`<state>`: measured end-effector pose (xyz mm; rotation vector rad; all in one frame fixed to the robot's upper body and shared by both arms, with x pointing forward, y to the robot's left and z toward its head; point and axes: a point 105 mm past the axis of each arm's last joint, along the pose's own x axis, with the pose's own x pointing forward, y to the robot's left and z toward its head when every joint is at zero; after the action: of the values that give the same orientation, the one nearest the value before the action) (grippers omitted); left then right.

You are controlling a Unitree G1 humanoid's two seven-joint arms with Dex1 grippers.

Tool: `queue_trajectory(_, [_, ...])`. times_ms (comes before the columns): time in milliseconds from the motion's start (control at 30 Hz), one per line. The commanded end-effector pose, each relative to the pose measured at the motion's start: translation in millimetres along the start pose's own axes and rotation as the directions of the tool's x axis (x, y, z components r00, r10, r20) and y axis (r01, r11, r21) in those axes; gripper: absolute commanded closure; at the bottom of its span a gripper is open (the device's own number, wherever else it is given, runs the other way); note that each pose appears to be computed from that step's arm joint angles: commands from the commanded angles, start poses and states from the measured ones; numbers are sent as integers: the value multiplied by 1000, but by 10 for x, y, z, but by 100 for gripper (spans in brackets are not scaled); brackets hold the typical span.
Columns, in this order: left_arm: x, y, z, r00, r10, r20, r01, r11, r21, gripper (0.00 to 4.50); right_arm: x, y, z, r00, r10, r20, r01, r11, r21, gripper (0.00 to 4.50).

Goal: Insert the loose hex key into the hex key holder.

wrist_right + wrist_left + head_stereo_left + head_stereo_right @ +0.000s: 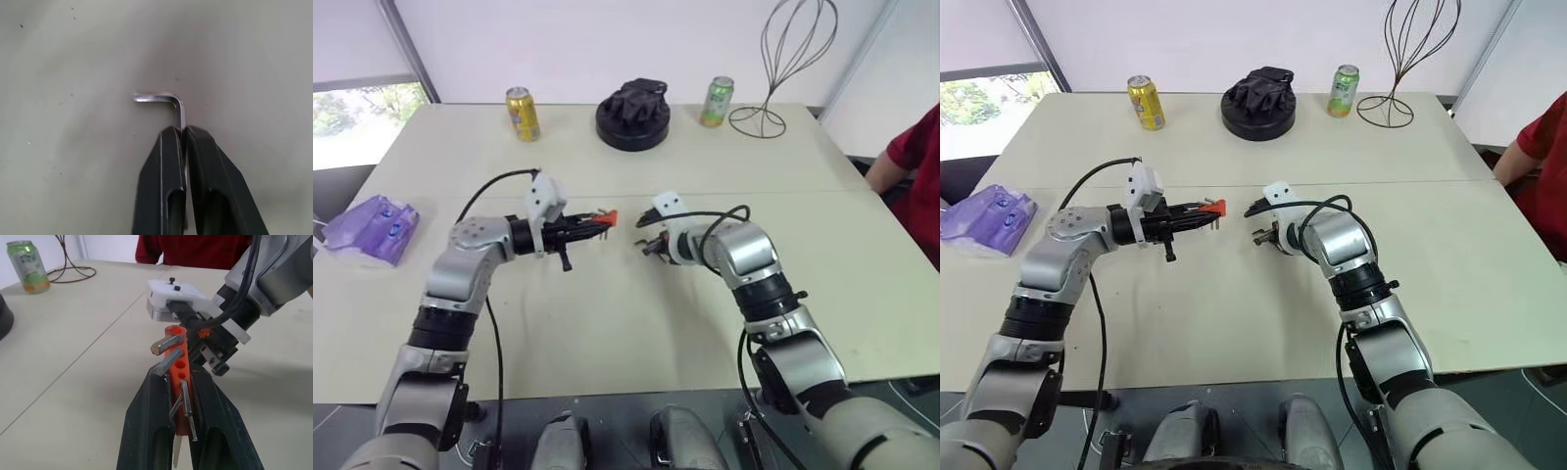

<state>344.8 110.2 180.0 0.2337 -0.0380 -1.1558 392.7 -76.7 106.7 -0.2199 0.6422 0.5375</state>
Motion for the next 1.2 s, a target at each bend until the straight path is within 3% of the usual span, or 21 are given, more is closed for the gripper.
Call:
queue_trajectory(33, [-70,76,141,999,15,33,-16,1000,26,450,-247,-182,535,967,-55,249,58,998,-4,445])
queue_trajectory(67, [-70,88,147,999,16,35,-17,1000,21,450,-332,-210,655,950,-60,305,65,998,-5,445])
queue_trajectory(200, [-24,154,183,999,10,53,-10,1000,-1,450,-865,-219,1217,755,-30,654,105,992,-75,445])
queue_trajectory(300, [66,206,249,997,-4,83,5,1000,-15,450,-1166,-111,1391,599,50,799,-94,996,8,445])
queue_trajectory(400, [175,237,311,994,-28,110,31,999,-24,450,-1428,46,1462,449,128,884,-271,962,-2,445])
queue_trajectory(533, [295,236,486,981,-72,179,81,996,-47,450,-1566,212,1456,367,169,915,-380,925,-18,445])
queue_trajectory(833, [456,240,857,941,-143,306,177,980,-86,450,-1576,333,1412,343,175,923,-432,902,-10,445])
queue_trajectory(1200, [449,205,891,937,-172,305,204,976,-76,450,-1482,275,1333,373,149,916,-418,908,22,445])
